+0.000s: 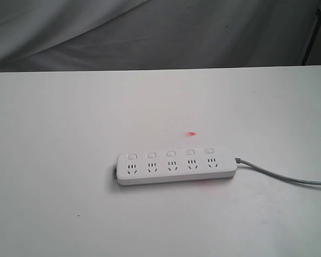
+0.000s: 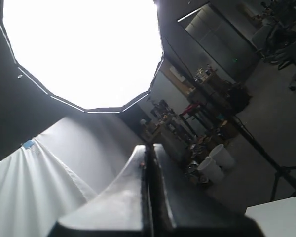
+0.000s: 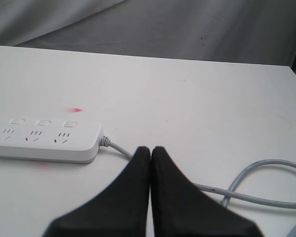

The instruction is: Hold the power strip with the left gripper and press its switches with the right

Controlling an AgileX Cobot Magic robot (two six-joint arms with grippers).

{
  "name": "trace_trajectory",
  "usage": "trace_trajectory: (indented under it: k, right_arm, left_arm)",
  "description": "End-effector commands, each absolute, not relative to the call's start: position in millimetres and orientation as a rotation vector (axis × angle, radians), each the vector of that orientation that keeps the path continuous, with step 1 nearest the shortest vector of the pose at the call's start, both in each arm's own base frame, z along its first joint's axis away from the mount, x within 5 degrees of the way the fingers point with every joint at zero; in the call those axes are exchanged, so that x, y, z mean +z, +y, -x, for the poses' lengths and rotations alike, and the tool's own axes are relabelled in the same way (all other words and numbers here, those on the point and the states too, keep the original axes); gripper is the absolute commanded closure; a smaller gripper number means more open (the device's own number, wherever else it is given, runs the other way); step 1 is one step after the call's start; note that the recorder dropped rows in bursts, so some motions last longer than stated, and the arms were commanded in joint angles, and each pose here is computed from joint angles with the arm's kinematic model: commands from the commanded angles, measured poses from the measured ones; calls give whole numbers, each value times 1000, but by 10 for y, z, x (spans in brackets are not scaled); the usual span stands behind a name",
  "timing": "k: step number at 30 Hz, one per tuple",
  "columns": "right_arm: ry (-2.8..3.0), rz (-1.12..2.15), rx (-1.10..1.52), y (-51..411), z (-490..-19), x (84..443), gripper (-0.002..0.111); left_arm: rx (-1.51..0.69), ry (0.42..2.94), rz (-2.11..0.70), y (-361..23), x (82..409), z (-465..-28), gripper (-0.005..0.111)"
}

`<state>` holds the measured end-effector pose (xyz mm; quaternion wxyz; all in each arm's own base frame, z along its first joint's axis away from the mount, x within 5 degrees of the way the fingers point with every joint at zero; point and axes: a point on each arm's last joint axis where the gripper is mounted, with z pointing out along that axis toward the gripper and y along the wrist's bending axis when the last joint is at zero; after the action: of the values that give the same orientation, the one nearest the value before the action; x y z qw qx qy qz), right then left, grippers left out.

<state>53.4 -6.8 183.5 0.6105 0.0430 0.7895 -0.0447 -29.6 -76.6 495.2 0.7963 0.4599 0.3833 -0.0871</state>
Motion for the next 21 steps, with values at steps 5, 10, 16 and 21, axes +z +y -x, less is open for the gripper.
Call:
trace_trajectory:
  k: [5,10,16,21]
  right_arm:
    - [1820,-95,-112,-71,-532,1828,108]
    - [1820,-95,-112,-71,-532,1828,108]
    - [1820,-95,-112,-71,-532,1828,108]
    - [1820,-95,-112,-71,-532,1828,108]
  left_arm:
    - [-81,742,-961,-840,4897,702,107]
    - [-35,676,-966,-879,4825,974,107]
    - [16,598,-973,-928,4712,1283,107]
    - [44,552,-982,-954,4631,1460,107]
